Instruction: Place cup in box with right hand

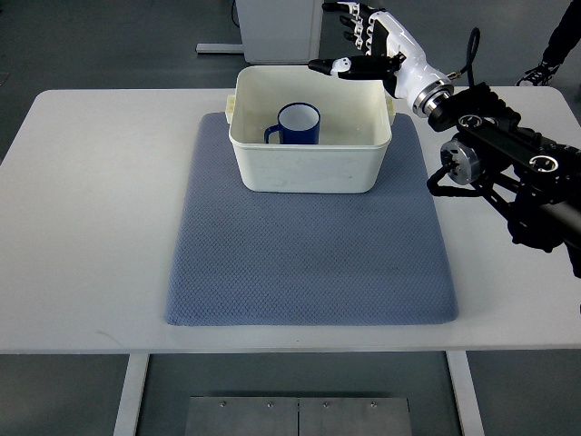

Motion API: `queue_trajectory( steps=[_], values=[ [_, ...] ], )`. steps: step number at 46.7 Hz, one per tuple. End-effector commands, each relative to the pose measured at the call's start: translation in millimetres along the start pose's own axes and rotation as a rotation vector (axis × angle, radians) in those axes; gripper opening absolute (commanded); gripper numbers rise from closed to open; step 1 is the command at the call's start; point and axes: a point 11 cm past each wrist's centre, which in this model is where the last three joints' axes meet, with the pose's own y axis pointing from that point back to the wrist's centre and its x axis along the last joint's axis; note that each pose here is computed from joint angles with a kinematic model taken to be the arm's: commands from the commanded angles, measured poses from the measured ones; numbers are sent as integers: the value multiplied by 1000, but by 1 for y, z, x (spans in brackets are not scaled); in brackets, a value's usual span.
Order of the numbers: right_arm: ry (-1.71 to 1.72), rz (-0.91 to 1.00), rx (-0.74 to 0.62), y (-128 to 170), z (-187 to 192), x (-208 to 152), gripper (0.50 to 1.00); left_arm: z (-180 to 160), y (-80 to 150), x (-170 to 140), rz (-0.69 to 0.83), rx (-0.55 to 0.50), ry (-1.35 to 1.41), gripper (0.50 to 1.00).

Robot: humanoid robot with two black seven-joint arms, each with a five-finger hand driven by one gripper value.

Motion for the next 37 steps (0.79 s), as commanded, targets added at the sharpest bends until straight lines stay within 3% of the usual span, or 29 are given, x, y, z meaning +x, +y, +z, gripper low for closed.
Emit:
queue_trajectory(
  steps=[1, 19, 37],
  values=[
    [4, 37, 4, 5, -3, 20, 1000, 0, 0, 0, 0, 0, 0, 1000],
    [-164, 233, -51, 47, 35, 83, 1000, 0, 0, 0, 0, 0, 0, 1000],
    [-258, 291, -122, 75, 85, 80, 1000, 0, 0, 0, 0, 0, 0, 1000]
  ],
)
